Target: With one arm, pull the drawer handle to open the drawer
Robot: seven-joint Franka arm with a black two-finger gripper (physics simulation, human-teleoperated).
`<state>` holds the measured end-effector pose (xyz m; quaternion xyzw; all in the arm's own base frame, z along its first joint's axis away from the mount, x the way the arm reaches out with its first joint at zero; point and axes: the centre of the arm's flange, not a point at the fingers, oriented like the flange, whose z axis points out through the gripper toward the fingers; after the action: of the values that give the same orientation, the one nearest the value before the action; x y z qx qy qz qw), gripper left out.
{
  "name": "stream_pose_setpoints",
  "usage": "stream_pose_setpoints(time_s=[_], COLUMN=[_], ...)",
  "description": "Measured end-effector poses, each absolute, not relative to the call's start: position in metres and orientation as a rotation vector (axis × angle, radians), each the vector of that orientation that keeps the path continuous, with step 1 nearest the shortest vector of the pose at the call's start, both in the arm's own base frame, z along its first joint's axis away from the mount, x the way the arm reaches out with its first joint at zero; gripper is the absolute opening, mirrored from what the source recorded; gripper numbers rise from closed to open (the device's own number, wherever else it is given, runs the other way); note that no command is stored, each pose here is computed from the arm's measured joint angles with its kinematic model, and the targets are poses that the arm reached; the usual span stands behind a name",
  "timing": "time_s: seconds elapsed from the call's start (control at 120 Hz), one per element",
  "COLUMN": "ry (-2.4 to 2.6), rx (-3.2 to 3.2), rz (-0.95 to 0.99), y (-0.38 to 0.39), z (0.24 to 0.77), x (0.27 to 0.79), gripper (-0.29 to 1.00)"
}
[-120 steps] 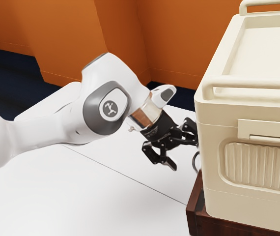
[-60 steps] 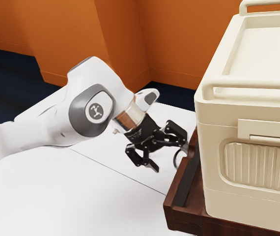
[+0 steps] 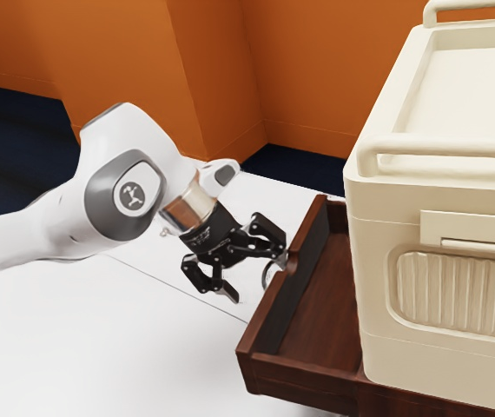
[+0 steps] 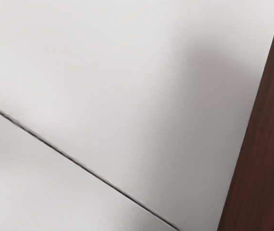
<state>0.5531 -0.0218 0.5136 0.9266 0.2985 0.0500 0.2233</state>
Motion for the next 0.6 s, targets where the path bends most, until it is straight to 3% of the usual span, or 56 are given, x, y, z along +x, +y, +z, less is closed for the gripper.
stream_pose_setpoints(time_s=[0.6], ry=[0.918], rx=[2.538], rz=[0.173], y=[0.033], z=[0.528], x=[0.52], gripper=[0.7])
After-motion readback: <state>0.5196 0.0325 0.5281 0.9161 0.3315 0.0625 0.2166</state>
